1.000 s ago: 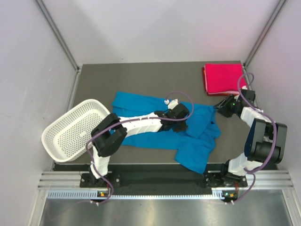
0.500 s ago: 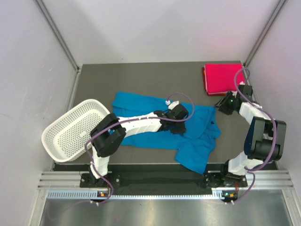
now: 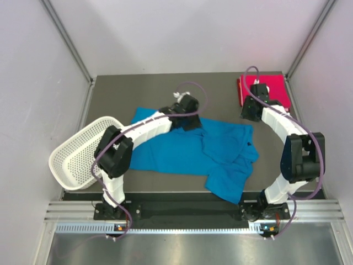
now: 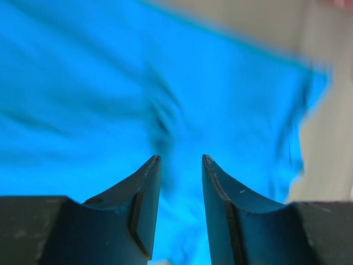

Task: Fold and stack the t-shirts
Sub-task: Fold the tshirt

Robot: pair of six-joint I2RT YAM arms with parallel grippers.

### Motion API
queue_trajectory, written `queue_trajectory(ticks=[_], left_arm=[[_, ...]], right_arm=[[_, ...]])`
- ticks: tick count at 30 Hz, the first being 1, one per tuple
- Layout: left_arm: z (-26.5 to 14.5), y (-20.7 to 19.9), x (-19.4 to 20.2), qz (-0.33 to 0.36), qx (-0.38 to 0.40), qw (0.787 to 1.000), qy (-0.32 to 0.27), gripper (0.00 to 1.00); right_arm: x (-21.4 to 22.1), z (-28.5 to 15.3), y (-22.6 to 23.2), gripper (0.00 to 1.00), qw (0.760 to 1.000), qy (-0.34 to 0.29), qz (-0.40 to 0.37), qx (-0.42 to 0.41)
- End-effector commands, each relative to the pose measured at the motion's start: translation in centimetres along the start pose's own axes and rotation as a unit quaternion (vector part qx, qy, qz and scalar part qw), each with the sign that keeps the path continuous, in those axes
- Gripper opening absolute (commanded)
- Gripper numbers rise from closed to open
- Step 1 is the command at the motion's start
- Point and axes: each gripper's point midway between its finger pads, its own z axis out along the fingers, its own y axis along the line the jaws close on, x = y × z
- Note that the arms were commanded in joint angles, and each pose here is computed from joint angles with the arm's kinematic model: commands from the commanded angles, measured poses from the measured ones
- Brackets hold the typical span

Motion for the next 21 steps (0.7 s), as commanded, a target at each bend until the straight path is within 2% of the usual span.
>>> queue_trajectory(ticks=[1,4,7,14,21], left_arm=[[-0.5,3.7,-7.2,-0.026,0.003,0.998,-0.060,0.41],[0.5,6.3,-10.0,-0.045,-0.003,0.996,-0.077,0.41],[2.1,8.1,-11.2,-0.062,0.002,0.995,-0.073,0.41],[6.7,13.3,-10.4,-0.093,-0.033,0.995,-0.017,0.40],[8.3,16.1,-10.1,-0.096,-0.068,0.993,-0.013,0.40]], right_arm=[[-0.6,-0.2,-1.2,0.43,0.997,-0.002,-0.045,0.064],[0.1,0.3,-0.7,0.43,0.995,0.009,-0.065,0.075],[0.7,0.7,-0.9,0.43,0.991,0.019,-0.087,0.104],[1.6,1.4,-0.7,0.47,0.986,0.036,-0.114,0.115],[2.5,2.6,-1.4,0.48,0.980,0.048,-0.129,0.141]])
